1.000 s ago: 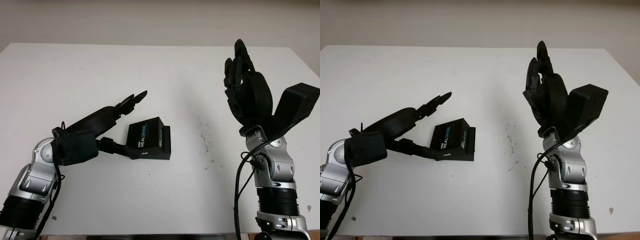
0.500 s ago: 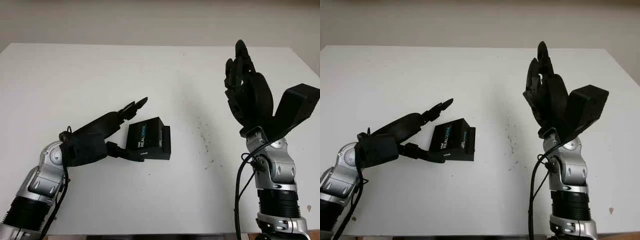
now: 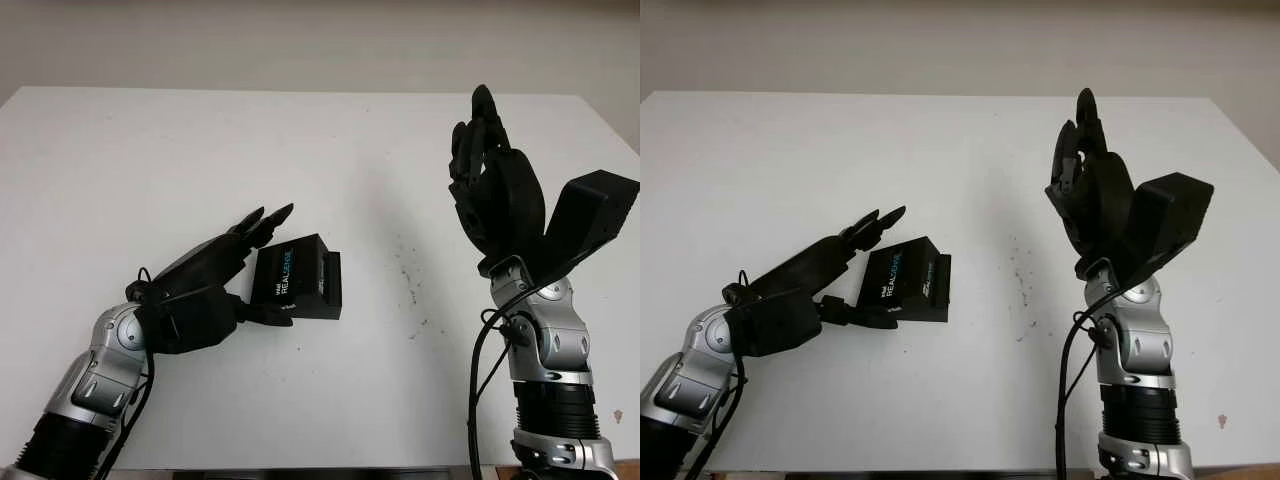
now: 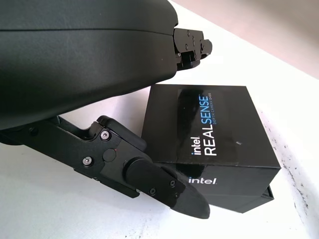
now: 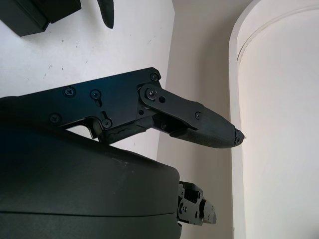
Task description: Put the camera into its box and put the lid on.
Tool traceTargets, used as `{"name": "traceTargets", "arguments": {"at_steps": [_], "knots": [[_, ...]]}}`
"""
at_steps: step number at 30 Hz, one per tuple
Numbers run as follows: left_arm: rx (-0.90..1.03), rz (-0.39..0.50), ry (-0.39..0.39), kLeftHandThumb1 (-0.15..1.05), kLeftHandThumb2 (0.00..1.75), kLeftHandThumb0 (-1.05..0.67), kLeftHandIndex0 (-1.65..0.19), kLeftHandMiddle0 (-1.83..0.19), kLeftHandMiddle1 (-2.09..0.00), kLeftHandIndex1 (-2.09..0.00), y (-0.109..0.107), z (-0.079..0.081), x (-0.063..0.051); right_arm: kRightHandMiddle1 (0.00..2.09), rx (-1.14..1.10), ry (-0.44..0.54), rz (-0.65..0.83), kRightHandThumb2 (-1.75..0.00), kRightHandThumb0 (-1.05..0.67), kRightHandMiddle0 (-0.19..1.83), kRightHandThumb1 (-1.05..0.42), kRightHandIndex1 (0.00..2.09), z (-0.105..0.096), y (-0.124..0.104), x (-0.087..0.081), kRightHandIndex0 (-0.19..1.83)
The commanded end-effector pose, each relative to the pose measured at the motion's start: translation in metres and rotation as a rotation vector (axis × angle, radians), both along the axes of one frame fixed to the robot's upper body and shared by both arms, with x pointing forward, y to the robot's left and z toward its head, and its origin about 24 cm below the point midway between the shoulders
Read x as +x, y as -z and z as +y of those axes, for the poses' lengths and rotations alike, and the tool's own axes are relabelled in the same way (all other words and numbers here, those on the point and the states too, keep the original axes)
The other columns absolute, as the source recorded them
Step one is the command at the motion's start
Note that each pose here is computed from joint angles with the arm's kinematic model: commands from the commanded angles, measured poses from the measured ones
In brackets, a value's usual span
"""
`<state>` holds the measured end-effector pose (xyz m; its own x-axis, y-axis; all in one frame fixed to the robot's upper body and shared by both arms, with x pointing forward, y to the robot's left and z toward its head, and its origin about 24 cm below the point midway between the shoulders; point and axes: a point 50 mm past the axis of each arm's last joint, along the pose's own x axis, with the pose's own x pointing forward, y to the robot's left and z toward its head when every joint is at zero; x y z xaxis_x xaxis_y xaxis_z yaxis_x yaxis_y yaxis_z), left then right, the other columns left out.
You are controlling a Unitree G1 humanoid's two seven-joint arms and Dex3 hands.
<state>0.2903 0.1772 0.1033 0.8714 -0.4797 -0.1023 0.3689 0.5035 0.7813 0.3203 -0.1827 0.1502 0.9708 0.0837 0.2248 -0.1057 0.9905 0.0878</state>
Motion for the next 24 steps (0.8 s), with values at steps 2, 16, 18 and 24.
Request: {"name": "traceTargets", "arguments": {"at_steps": [2, 16, 18, 24], "knots": [[-0.006, -0.016, 0.000, 0.78, 0.04, -0.53, 0.02, -0.11, -0.14, -0.11, -0.0018, 0.0031, -0.0001, 0.02, 0.005, -0.007, -0.010, -0.76, -0.63, -0.16, -1.05, 0.02, 0.0015, -0.0031, -0.0006, -0.19], [-0.004, 0.023, -0.014, 0.76, 0.05, -0.48, -0.15, -0.12, -0.64, -0.18, -0.0032, 0.0041, 0.0004, 0.02, 0.004, -0.013, -0.007, -0.78, -0.60, -0.17, -1.05, 0.01, 0.0021, -0.0021, -0.0011, -0.19], [-0.009, 0.026, -0.011, 0.76, 0.05, -0.46, -0.16, -0.11, -0.71, -0.19, -0.0032, 0.0042, 0.0006, 0.02, 0.005, -0.011, -0.004, -0.78, -0.60, -0.17, -1.05, 0.01, 0.0017, -0.0018, -0.0010, -0.19], [-0.017, 0.026, -0.008, 0.76, 0.05, -0.39, -0.18, -0.11, -0.86, -0.22, -0.0024, 0.0034, 0.0004, 0.03, 0.001, -0.002, -0.001, -0.77, -0.60, -0.17, -1.05, 0.02, 0.0014, -0.0020, -0.0007, -0.18]]}}
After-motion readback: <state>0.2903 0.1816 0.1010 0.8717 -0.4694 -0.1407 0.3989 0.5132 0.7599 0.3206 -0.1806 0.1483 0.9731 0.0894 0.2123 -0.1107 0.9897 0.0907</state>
